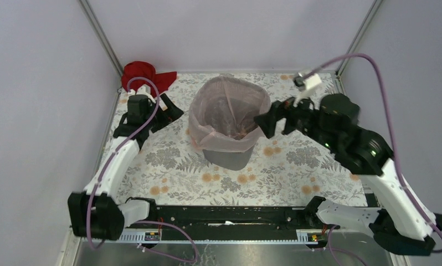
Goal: Put the trash bags into the trash bin
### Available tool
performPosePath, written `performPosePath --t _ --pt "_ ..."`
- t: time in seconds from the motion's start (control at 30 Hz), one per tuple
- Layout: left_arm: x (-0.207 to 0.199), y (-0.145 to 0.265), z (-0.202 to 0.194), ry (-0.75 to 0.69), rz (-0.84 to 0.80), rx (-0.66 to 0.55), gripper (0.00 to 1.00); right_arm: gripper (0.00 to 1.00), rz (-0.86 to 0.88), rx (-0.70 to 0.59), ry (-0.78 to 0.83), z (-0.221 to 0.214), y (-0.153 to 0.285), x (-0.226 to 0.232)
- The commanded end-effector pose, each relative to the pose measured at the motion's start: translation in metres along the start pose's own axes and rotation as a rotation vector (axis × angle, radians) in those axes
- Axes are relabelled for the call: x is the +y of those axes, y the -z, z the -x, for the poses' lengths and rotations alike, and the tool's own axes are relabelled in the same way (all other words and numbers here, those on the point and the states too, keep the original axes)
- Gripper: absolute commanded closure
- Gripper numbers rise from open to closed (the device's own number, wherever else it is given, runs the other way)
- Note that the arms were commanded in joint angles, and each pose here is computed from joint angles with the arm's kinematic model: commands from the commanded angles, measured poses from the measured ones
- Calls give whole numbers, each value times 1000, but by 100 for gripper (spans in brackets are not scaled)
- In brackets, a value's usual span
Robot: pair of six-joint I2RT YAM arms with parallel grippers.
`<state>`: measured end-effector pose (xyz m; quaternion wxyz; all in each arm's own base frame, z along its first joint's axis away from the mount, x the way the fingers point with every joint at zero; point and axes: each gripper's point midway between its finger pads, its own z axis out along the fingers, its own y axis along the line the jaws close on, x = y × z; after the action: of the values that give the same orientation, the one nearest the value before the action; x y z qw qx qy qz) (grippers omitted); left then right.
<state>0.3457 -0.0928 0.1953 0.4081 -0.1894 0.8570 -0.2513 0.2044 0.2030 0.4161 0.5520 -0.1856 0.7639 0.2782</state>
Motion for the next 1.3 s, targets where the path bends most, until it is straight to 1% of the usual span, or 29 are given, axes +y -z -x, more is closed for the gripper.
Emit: performPosePath --t 0.0,0.13,0.27,0.37,0.6,0.73,0.8,0.97,1.07,1.17,1.27 --pt "-41 -30 -6 83 -249 92 4 0 -55 -90 -26 7 21 -14" --pt "-53 -50 -28 195 -362 166 8 0 -84 -106 -34 3 34 -22" --pt "-67 -61 -67 235 -398 244 8 0 -79 -105 -45 1 38 -21" --pt "-82 -65 -92 264 -422 275 9 0 -82 -113 -48 0 39 -22" --pt "-146 -68 -141 298 -522 326 11 0 -80 -119 -65 -4 41 -23" --pt "-191 -69 -192 321 -578 405 13 0 -80 -128 -74 -2 46 -23" --pt "-206 -71 -212 361 -586 422 14 0 -83 -132 -78 -2 50 -24" --pt "-249 -78 -251 421 -647 483 15 0 -86 -138 -92 -3 56 -25" --pt "-276 -81 -266 411 -698 499 16 0 -81 -130 -98 -4 57 -24" --pt "-294 -89 -277 381 -715 515 15 0 -77 -124 -104 -6 57 -24" --pt "-296 -90 -274 319 -717 484 15 0 -72 -120 -109 -7 57 -23"
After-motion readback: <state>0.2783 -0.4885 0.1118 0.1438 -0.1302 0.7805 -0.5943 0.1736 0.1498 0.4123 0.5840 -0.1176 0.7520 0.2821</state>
